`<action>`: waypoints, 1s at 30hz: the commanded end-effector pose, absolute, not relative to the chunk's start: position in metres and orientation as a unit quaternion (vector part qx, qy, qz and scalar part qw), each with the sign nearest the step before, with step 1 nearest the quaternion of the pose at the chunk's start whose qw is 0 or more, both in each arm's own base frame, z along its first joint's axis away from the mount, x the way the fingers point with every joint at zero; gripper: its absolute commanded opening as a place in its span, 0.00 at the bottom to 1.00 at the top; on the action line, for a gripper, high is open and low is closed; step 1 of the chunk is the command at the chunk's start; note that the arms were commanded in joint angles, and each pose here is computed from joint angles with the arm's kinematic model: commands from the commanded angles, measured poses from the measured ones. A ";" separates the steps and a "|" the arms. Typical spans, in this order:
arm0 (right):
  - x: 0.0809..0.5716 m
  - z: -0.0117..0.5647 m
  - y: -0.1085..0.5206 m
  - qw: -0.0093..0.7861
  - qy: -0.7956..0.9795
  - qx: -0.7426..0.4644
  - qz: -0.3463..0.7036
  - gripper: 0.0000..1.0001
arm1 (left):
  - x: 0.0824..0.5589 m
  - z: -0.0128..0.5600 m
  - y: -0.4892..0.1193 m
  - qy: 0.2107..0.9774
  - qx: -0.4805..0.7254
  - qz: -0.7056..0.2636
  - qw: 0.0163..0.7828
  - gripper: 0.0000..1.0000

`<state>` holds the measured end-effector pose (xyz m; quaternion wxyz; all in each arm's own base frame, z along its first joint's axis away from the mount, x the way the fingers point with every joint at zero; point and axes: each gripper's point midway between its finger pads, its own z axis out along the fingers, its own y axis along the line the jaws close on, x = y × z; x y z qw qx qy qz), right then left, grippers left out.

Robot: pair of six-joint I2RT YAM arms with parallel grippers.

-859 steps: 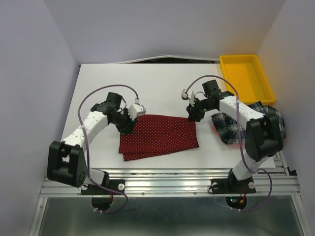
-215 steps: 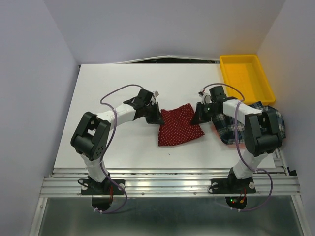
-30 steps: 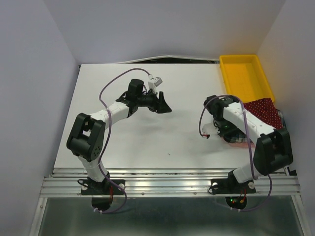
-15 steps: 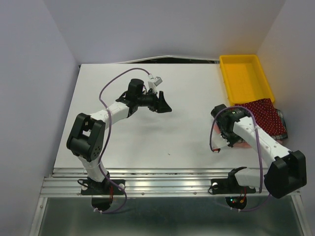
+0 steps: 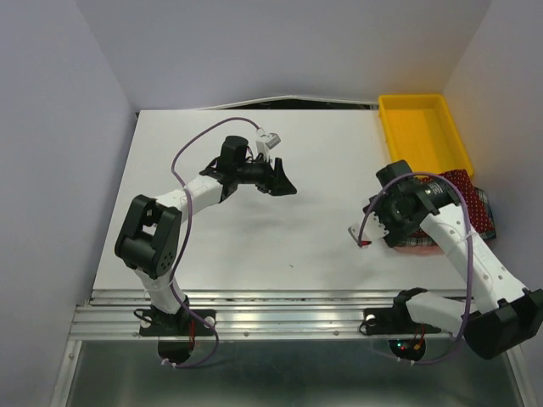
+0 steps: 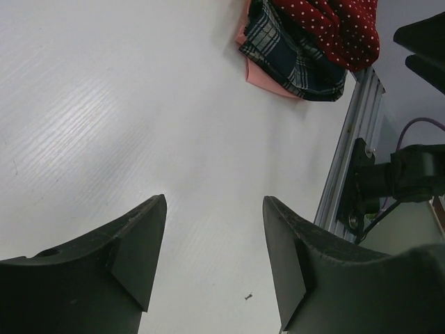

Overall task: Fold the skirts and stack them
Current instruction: Neatly place the folded skirt to the corner

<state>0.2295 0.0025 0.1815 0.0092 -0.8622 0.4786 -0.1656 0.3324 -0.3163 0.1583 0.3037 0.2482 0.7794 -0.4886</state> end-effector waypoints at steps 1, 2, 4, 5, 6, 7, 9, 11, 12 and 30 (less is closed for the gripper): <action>0.259 0.214 0.066 0.205 0.559 -0.796 -0.111 0.69 | 0.333 0.201 -0.317 0.745 0.282 -0.499 0.342 0.69; 0.269 0.220 0.073 0.228 0.592 -0.766 -0.105 0.69 | 0.333 0.202 -0.316 0.746 0.283 -0.496 0.342 0.69; 0.306 0.236 0.081 0.269 0.678 -0.676 -0.105 0.56 | 0.335 0.204 -0.314 0.752 0.284 -0.485 0.345 0.69; 0.317 0.238 0.078 0.271 0.704 -0.647 -0.108 0.54 | 0.336 0.203 -0.313 0.755 0.284 -0.480 0.346 0.69; 0.337 0.243 0.075 0.270 0.730 -0.616 -0.117 0.51 | 0.336 0.201 -0.311 0.761 0.283 -0.473 0.343 0.69; 0.344 0.245 0.062 0.273 0.770 -0.565 -0.115 0.48 | 0.338 0.206 -0.309 0.759 0.288 -0.466 0.352 0.69; 0.348 0.239 0.047 0.253 0.804 -0.525 -0.118 0.44 | 0.341 0.203 -0.304 0.769 0.285 -0.453 0.351 0.69; 0.346 0.225 0.008 0.217 0.853 -0.458 -0.128 0.43 | 0.345 0.202 -0.299 0.774 0.283 -0.442 0.353 0.69; 0.343 0.220 -0.007 0.207 0.867 -0.435 -0.127 0.42 | 0.348 0.202 -0.294 0.778 0.277 -0.439 0.354 0.69; 0.352 0.143 -0.188 0.238 0.958 -0.116 -0.115 0.41 | 0.358 0.176 -0.254 0.817 0.266 -0.383 0.338 0.69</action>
